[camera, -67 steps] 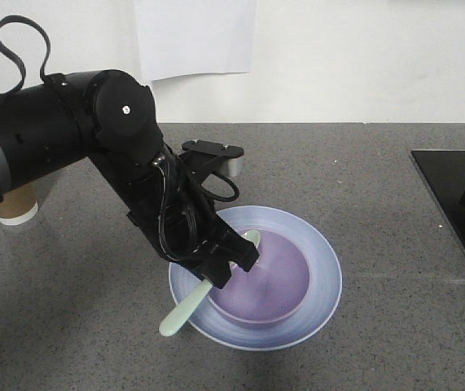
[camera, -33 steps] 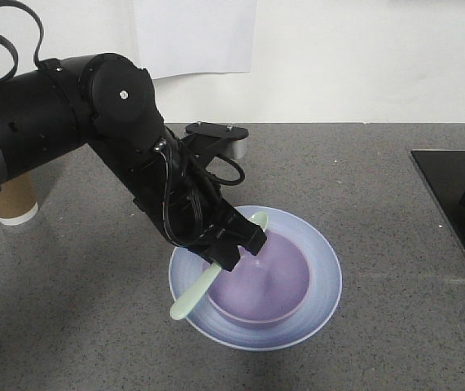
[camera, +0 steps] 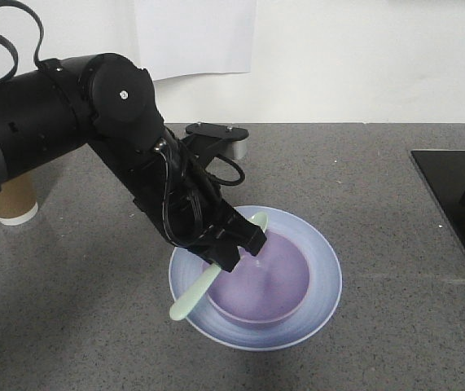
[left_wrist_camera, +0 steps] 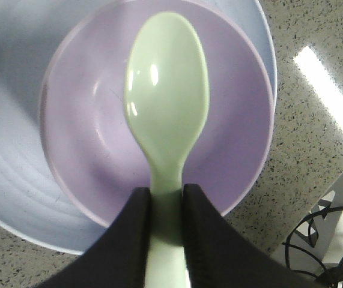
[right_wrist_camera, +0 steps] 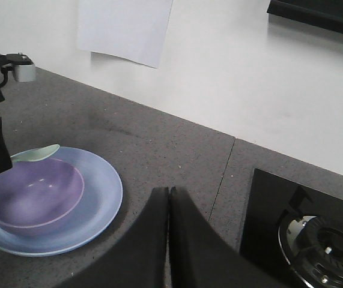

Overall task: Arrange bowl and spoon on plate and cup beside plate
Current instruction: 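Lower the spoon into the bowl, open the left gripper, withdraw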

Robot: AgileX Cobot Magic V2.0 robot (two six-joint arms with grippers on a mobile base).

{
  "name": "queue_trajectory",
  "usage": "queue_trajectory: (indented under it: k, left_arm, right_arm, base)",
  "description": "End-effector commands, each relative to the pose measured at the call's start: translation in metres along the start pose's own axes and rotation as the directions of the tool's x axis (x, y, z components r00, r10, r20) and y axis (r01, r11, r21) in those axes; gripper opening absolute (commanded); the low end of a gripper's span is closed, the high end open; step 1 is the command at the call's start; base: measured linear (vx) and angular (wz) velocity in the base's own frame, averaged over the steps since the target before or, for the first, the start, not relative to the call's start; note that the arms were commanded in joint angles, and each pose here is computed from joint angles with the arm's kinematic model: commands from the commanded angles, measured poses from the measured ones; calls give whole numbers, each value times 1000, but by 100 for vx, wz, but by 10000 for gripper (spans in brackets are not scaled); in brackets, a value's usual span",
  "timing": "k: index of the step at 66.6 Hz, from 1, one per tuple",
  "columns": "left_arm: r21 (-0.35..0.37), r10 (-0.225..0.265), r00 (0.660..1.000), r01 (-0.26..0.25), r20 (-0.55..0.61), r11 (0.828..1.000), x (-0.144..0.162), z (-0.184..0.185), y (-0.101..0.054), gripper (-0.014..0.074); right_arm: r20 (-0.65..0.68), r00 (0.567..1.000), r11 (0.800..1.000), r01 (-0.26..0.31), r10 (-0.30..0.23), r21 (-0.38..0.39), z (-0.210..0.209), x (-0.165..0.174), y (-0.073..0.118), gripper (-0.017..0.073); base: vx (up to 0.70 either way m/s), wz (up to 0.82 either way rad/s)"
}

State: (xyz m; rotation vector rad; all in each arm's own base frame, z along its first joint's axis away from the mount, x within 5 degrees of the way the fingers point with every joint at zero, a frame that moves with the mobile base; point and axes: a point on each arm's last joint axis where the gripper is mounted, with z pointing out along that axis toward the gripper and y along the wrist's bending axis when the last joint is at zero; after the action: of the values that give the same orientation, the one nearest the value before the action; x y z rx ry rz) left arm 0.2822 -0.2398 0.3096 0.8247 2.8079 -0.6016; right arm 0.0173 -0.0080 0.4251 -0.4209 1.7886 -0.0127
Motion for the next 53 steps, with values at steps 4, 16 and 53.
queue_trajectory:
  k: [4, 16, 53]
  left_arm:
    - [40, 11, 995, -15, 95, 999, -1, -25, -13, 181]
    - [40, 9, 995, -13, 102, 999, -1, -25, -13, 324]
    - [4, 46, 985, -48, 165, 999, 9, -55, -17, 399]
  right_arm:
    - [62, 998, 999, 1, -4, 38, 0, -10, -4, -6]
    - [58, 998, 999, 0, -2, 38, 0, -10, -4, -6]
    - [48, 999, 999, -3, 1, 35, 1, -9, -4, -6]
  base:
    - [0, 0]
    - [0, 0]
    - [0, 0]
